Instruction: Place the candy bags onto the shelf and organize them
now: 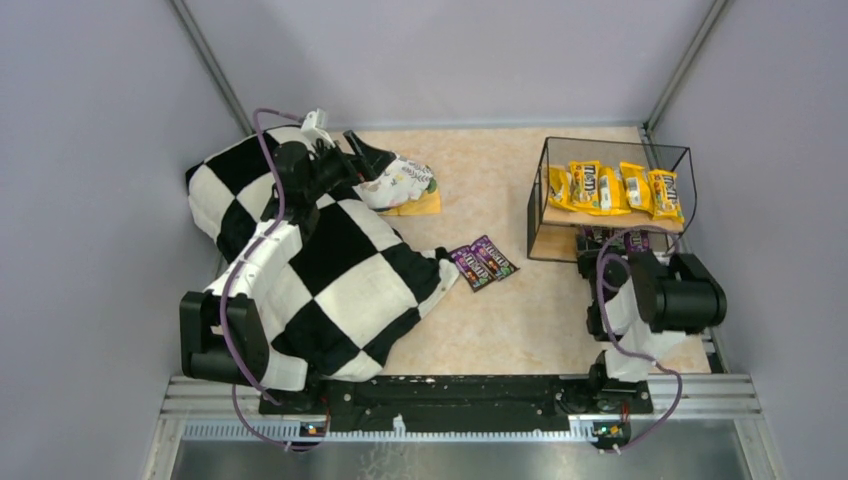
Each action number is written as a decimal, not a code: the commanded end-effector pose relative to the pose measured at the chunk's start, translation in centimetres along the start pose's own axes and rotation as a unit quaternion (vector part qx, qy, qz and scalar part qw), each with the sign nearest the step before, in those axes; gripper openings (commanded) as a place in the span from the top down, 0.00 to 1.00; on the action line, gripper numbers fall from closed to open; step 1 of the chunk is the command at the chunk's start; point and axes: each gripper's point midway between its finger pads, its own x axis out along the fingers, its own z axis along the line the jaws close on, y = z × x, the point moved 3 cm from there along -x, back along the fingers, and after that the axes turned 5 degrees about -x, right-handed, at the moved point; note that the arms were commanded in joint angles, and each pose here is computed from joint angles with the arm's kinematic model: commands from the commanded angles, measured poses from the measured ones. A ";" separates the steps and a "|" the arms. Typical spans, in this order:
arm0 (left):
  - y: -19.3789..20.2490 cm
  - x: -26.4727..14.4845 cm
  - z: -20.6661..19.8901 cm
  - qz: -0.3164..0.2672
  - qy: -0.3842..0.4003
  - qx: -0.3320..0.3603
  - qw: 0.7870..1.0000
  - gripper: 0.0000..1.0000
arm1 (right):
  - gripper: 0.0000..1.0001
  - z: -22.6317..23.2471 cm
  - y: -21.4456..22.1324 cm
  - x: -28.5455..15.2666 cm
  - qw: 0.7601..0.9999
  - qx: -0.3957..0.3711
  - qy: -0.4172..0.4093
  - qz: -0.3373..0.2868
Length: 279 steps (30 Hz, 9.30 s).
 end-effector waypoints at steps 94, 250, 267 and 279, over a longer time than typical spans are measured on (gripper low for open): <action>-0.1 0.8 -1.0 0.000 0.023 0.012 1.000 0.02 | 0.71 -1.7 -4.4 -2.4 0.983 -0.140 0.091 0.072; 0.7 1.3 -1.8 0.009 0.011 0.044 0.999 0.02 | 1.00 12.5 -1.3 -9.6 0.999 -0.031 -0.011 0.025; 0.5 1.2 -2.0 0.011 0.021 0.031 0.999 0.02 | 1.00 7.4 -0.7 -7.8 0.997 -0.053 0.054 0.003; 0.6 1.2 -1.8 0.012 0.021 0.029 0.999 0.01 | 1.00 2.3 0.0 -7.9 0.985 -0.063 0.162 0.003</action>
